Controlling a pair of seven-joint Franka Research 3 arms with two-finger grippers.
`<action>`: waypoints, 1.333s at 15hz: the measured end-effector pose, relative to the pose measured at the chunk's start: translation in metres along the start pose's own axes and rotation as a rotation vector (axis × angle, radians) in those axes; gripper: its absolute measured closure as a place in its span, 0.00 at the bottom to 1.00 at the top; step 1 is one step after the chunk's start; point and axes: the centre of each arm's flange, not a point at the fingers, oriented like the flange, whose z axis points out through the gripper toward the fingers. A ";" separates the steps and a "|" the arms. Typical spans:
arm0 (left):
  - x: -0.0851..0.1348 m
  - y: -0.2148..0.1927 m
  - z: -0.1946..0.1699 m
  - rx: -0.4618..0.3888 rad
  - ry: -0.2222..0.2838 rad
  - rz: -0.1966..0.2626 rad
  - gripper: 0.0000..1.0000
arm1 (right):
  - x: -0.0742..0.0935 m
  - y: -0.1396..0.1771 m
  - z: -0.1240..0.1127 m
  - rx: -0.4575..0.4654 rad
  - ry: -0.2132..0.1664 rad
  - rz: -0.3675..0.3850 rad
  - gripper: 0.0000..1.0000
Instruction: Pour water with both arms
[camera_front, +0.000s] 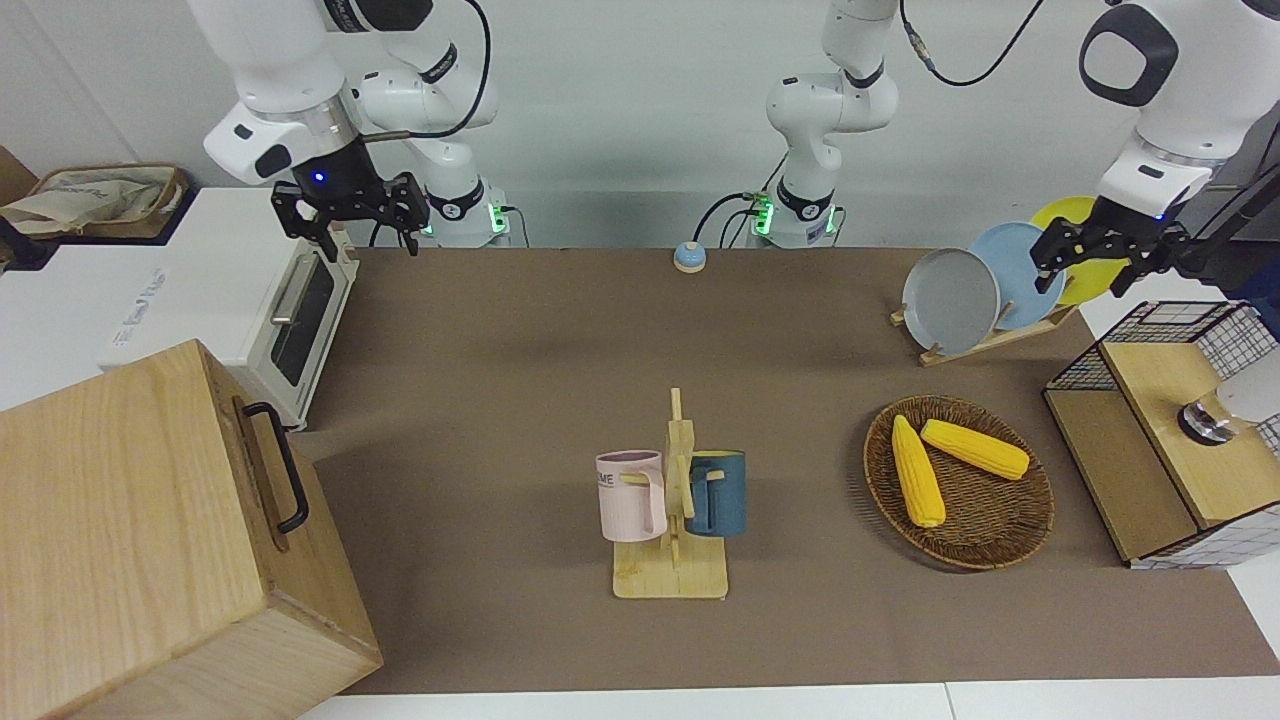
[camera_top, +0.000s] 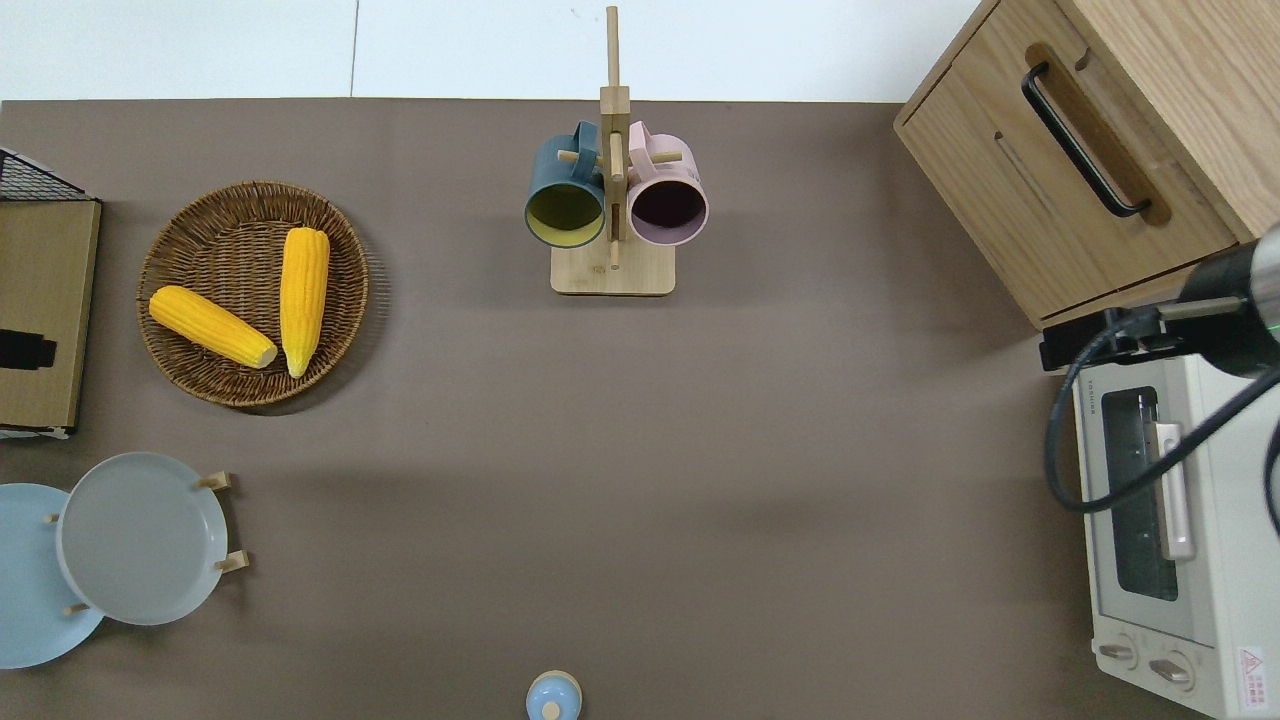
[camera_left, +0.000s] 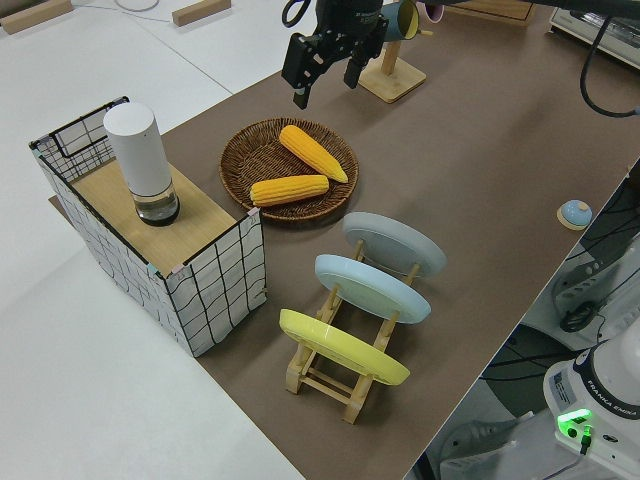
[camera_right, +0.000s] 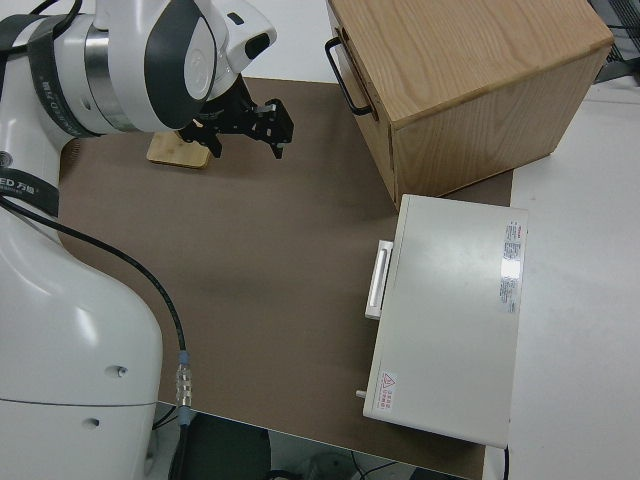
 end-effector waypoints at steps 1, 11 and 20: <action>-0.005 -0.016 0.002 0.008 0.006 0.006 0.00 | 0.005 -0.009 0.011 0.014 -0.003 -0.014 0.00; -0.060 -0.177 0.044 -0.028 0.231 -0.055 0.00 | 0.072 -0.147 0.122 0.077 0.135 -0.096 0.00; -0.042 -0.222 0.094 -0.017 0.534 -0.170 0.00 | 0.133 -0.183 0.184 0.080 0.413 -0.157 0.01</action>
